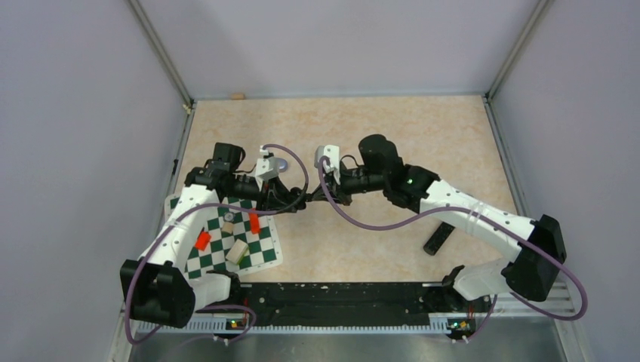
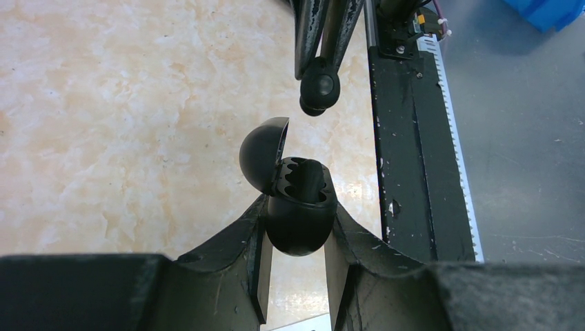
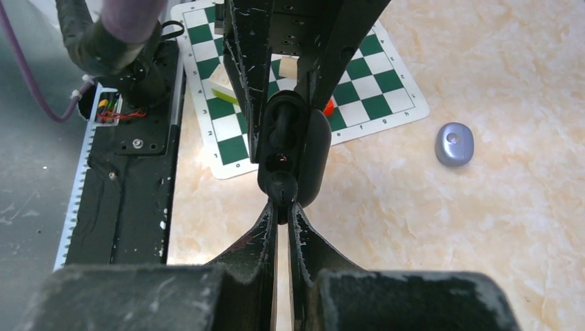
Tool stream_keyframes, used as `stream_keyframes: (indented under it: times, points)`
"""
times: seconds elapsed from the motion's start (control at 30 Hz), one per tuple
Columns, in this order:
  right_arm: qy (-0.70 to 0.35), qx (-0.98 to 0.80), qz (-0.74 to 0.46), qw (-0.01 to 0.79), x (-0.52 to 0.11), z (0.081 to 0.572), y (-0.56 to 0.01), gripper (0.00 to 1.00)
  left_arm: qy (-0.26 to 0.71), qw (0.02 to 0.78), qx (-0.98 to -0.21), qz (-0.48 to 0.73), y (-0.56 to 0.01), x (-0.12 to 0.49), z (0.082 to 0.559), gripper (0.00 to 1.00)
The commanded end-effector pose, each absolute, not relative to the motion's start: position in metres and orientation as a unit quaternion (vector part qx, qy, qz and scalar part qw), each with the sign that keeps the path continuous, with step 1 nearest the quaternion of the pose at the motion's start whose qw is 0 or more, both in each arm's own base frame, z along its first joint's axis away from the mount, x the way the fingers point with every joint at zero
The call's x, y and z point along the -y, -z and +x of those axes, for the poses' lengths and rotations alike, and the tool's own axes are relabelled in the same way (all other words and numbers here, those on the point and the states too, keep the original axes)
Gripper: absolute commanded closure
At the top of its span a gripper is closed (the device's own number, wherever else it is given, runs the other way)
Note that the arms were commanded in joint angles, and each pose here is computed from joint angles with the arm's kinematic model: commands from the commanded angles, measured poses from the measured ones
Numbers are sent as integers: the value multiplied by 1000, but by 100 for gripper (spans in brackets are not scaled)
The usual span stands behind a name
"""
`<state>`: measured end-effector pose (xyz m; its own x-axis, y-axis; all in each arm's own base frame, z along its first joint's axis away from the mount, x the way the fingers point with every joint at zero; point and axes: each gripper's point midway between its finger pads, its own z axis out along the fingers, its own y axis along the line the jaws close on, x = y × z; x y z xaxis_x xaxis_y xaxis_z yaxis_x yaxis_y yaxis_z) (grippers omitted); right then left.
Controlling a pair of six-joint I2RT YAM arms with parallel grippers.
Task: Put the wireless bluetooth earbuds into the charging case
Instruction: Insert the right earbud at the center of the board.
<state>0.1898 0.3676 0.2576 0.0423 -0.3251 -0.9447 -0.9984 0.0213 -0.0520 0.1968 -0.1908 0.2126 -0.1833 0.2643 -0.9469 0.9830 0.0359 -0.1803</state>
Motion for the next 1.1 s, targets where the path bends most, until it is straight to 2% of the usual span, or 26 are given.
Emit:
stream_keyframes:
  times: [0.0, 1.07]
  points:
    - [-384, -563, -573, 455, -379, 193, -265, 100, 470, 398, -595, 516, -219, 191, 197, 100]
    - [-361, -562, -596, 447, -392, 183, -242, 100, 472, 408, -592, 511, -223, 188, 198, 100]
